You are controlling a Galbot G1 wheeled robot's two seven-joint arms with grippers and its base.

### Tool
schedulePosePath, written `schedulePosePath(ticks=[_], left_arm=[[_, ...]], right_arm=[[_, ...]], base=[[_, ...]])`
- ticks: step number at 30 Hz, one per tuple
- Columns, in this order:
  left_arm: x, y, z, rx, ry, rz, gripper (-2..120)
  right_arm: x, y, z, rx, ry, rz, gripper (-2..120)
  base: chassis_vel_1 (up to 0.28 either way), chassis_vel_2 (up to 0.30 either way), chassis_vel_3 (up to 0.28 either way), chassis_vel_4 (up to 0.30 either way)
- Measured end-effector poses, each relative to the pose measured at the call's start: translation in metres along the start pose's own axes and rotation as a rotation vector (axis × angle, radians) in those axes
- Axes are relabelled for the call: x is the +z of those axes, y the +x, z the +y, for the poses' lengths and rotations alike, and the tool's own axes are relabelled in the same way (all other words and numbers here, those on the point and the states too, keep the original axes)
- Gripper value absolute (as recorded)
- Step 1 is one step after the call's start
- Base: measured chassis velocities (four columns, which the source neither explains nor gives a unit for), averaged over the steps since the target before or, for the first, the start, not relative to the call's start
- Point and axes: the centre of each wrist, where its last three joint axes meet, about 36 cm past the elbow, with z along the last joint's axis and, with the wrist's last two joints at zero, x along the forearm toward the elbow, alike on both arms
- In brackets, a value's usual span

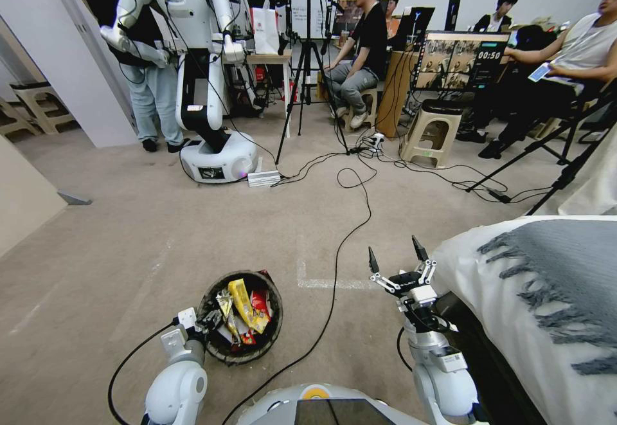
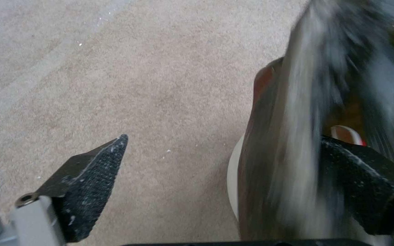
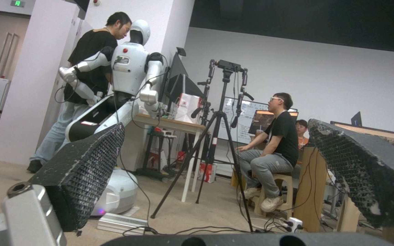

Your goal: Pick up the trash bin, then pick up the garbage from the floor and place it into the trash bin.

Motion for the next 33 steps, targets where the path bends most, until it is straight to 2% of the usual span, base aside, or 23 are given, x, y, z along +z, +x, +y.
schedulePosePath(ticks=[16, 26, 29, 30, 32, 33], left_arm=[[-0.007, 0.001, -0.01, 0.022, 0.001, -0.013, 99], [-0.014, 0.002, -0.014, 0.033, -0.007, -0.048, 99], [-0.016, 0.008, -0.016, 0.047, -0.038, -0.144, 100], [-0.016, 0.008, -0.016, 0.047, -0.038, -0.144, 100], [-0.02, 0.018, -0.019, 0.072, -0.101, -0.269, 100], [-0.02, 0.018, -0.019, 0.072, -0.101, -0.269, 100]], right_arm=[[-0.001, 0.002, 0.003, -0.019, -0.006, -0.001, 100], [0.001, 0.003, 0.005, -0.027, -0.01, -0.004, 100], [0.001, 0.001, 0.009, 0.01, -0.011, -0.004, 100], [0.001, 0.001, 0.009, 0.01, -0.011, -0.004, 100], [0.0, 0.0, 0.015, 0.071, -0.024, 0.017, 100], [0.0, 0.0, 0.015, 0.071, -0.024, 0.017, 100]], base=[[0.0, 0.0, 0.0, 0.0], [0.0, 0.0, 0.0, 0.0], [0.0, 0.0, 0.0, 0.0], [0.0, 0.0, 0.0, 0.0], [0.0, 0.0, 0.0, 0.0], [0.0, 0.0, 0.0, 0.0]])
